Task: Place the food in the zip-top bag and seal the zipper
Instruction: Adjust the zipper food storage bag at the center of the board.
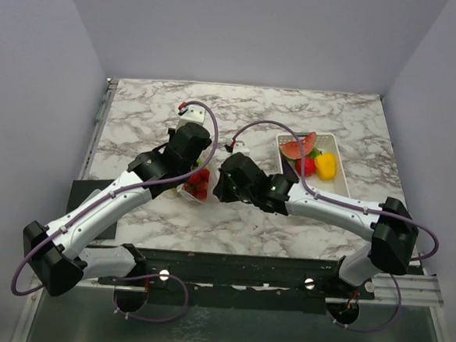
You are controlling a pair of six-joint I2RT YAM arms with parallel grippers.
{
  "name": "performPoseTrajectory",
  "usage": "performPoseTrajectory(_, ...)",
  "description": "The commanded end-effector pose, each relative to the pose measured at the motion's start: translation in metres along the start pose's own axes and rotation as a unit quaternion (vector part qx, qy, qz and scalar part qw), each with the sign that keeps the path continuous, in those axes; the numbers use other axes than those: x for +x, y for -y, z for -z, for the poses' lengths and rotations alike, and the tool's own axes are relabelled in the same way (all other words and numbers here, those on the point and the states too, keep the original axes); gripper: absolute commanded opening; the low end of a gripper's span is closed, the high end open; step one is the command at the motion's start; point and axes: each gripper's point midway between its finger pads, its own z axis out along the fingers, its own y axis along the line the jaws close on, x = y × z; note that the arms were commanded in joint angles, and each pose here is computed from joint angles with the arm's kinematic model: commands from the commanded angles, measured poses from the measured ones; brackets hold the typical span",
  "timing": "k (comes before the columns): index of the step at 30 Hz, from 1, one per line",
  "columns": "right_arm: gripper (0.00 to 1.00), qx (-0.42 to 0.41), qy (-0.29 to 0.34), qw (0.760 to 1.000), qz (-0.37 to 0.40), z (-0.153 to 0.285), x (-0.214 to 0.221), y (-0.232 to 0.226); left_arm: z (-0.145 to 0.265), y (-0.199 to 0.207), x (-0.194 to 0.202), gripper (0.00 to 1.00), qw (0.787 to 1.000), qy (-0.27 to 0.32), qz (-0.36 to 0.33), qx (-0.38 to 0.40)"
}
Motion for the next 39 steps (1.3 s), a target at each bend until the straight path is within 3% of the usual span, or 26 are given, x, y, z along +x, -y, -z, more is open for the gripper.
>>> performPoseTrajectory(1,0.01,-0.012,0.021,1.0,0.011,0.016,-0.016,-0.008,0.002,0.003,-0.009,0.0,1.0,0.013,0.011,0.013)
performPoseTrajectory(12,0.01,0.012,0.095,0.992,0.081,0.063,-0.076,-0.011,0.018,0.008,-0.024,0.0,0.999,0.014,0.021,0.048)
performPoseTrajectory(22,0.01,0.011,0.146,0.979,0.143,0.125,-0.131,-0.021,0.029,0.039,-0.024,0.0,0.991,-0.021,0.029,0.133)
performPoseTrajectory(32,0.01,0.078,0.027,0.99,0.111,0.046,-0.046,0.055,-0.008,0.067,0.034,0.0,0.986,-0.086,0.034,0.138)
performPoseTrajectory(35,0.01,0.081,0.037,0.99,0.113,0.053,-0.054,0.054,-0.014,0.076,0.046,0.0,0.983,-0.107,0.034,0.145)
performPoseTrajectory(39,0.01,0.072,0.081,0.987,0.116,0.083,-0.089,0.041,0.002,0.076,0.008,0.0,0.983,-0.065,0.055,0.165)
